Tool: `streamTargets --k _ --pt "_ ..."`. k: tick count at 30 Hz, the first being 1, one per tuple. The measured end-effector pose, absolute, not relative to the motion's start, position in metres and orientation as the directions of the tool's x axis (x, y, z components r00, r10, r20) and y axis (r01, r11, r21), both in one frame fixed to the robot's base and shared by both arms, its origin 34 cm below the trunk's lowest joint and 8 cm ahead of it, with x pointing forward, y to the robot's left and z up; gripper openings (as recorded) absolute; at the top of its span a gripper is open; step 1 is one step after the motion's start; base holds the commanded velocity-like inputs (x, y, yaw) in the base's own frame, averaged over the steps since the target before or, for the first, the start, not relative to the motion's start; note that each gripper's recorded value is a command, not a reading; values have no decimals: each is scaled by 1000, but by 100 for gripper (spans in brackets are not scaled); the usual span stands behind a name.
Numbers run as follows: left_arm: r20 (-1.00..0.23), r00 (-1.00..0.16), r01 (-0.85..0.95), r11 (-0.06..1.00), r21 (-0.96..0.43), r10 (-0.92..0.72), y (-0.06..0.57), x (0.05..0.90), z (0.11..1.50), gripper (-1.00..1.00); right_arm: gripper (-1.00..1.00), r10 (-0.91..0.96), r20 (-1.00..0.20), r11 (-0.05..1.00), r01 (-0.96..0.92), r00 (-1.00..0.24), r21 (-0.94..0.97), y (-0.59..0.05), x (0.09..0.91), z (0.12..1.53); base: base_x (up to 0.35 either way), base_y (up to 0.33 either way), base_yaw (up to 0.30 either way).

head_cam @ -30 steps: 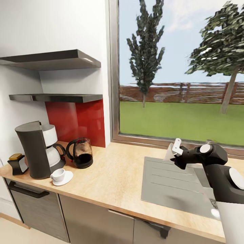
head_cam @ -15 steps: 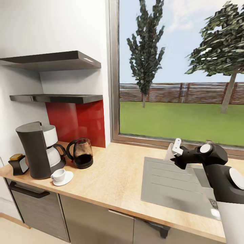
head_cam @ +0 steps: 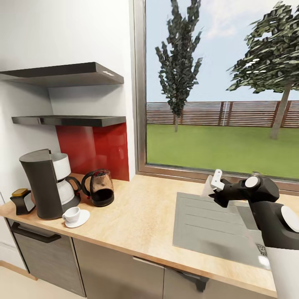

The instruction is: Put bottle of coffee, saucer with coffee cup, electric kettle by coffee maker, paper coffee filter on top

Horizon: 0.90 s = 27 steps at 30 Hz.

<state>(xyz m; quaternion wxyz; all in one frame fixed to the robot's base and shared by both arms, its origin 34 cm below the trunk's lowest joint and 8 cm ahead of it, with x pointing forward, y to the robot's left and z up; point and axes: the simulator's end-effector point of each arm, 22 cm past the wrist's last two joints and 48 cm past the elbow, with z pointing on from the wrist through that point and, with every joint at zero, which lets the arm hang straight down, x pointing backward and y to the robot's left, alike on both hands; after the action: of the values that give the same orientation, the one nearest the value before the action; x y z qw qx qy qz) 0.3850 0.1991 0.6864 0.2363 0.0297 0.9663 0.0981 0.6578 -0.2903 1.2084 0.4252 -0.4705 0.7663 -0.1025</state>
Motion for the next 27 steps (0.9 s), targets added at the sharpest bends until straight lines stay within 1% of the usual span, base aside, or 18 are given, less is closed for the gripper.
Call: streamTargets --k 21,24,27 --pt "-437 -893 15 979 204 105 199 380 682 100 -100 -807 -554 540 -639 -207 -547 -291 662 1200 0 0 0" --pt "-434 -895 16 979 204 105 199 379 681 100 -100 -806 -553 540 -642 -209 -545 -291 662 1198 0 70 0" --pt "-430 -897 17 979 204 105 199 377 680 100 -100 -807 -552 540 -643 -212 -543 -292 663 1195 0 208 0"
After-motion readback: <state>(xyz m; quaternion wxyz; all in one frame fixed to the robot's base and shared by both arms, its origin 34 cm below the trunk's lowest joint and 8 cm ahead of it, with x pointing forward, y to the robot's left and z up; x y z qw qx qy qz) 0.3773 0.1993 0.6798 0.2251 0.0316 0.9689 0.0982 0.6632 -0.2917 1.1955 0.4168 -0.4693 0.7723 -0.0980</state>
